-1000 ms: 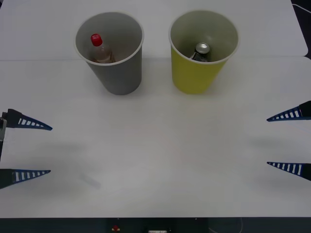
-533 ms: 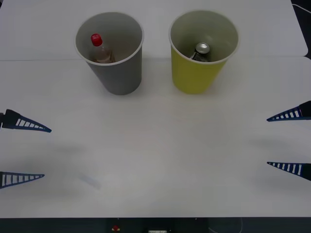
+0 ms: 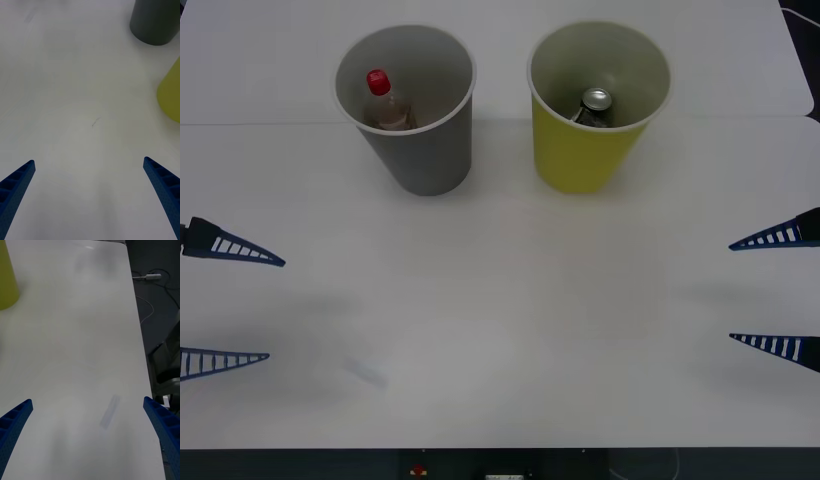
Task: Put the can into the green bin and the plastic bottle into the gray bin
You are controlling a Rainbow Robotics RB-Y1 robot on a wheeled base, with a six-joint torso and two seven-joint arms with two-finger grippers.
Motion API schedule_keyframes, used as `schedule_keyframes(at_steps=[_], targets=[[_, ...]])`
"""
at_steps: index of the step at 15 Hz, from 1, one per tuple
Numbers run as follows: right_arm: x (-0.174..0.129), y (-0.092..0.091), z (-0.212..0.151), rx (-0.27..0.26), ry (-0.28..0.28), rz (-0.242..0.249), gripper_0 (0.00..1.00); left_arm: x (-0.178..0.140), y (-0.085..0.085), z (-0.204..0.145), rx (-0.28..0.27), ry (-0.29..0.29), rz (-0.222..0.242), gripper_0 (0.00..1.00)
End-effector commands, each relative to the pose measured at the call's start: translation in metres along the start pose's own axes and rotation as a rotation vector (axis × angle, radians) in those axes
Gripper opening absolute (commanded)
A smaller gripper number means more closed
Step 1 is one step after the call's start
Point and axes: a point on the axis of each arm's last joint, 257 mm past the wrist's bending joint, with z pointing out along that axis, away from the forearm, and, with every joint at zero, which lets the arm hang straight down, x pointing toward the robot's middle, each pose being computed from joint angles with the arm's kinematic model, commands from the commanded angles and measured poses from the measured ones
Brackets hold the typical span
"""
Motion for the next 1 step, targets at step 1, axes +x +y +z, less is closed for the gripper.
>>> schedule_keyframes(at_steps=[1], targets=[[0.0, 0.0, 0.0, 0.0, 0.0, 0.0, 1.0, 0.0004, 0.0018, -0.0004, -0.003, 0.005, 0.006, 1.0]])
